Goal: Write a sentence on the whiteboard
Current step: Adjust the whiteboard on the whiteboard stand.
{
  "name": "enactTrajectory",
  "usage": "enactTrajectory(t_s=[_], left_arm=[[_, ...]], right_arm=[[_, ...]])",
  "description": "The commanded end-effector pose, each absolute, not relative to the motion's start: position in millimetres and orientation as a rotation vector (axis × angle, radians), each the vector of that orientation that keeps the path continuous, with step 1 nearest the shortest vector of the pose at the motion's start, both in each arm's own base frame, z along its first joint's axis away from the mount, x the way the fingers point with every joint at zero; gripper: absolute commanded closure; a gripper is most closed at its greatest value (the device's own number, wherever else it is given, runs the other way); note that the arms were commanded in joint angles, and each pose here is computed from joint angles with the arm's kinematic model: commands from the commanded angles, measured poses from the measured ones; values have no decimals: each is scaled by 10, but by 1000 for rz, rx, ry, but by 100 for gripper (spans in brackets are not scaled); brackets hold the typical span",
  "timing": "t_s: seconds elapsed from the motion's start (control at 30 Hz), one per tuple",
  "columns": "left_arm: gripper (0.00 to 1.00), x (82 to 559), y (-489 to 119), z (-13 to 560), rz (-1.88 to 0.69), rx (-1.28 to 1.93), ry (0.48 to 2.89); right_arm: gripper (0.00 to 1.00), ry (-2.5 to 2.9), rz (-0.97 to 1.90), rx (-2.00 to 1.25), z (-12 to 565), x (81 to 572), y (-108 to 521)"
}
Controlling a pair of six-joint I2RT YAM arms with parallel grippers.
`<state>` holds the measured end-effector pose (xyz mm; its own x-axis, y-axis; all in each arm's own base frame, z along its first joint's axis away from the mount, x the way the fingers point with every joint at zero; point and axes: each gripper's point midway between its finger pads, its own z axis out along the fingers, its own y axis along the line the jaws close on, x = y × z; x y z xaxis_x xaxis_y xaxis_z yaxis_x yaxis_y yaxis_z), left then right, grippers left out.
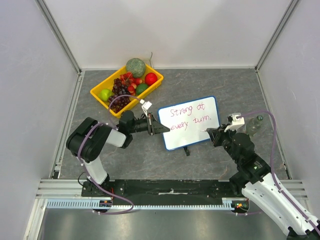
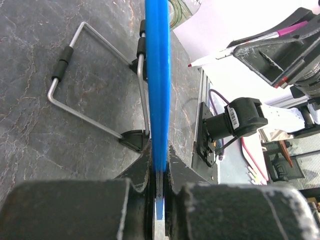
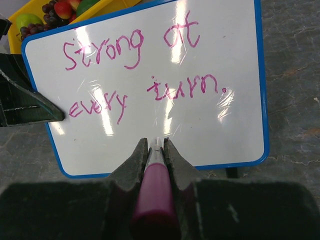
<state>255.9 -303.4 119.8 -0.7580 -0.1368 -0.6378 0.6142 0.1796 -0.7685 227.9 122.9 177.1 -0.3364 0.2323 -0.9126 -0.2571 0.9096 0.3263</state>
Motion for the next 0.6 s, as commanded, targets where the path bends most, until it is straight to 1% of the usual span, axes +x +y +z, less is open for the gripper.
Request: enactTrajectory(t_s=[0.0, 0.2, 0.5, 0.53, 0.57], left_arm=[[98, 2647, -3139, 1210, -1584, 533, 1787], [98, 2486, -3172, 928, -1592, 550, 1847], [98, 2389, -3121, 806, -1561, 558, 1875], [97, 2399, -3114, 821, -1550, 564, 1870], [93, 2399, -3108, 822, -1544, 563, 1877]], right_arm=[[100, 1795, 522, -24, 1921, 2306, 1260], [100, 1806, 548, -29, 1874, 2274, 1291], [100, 1816, 569, -34, 1865, 2220, 1300], [100, 1815, 573, -37, 1872, 2212, 1304], [100, 1820, 575, -36, 1858, 2205, 1305]])
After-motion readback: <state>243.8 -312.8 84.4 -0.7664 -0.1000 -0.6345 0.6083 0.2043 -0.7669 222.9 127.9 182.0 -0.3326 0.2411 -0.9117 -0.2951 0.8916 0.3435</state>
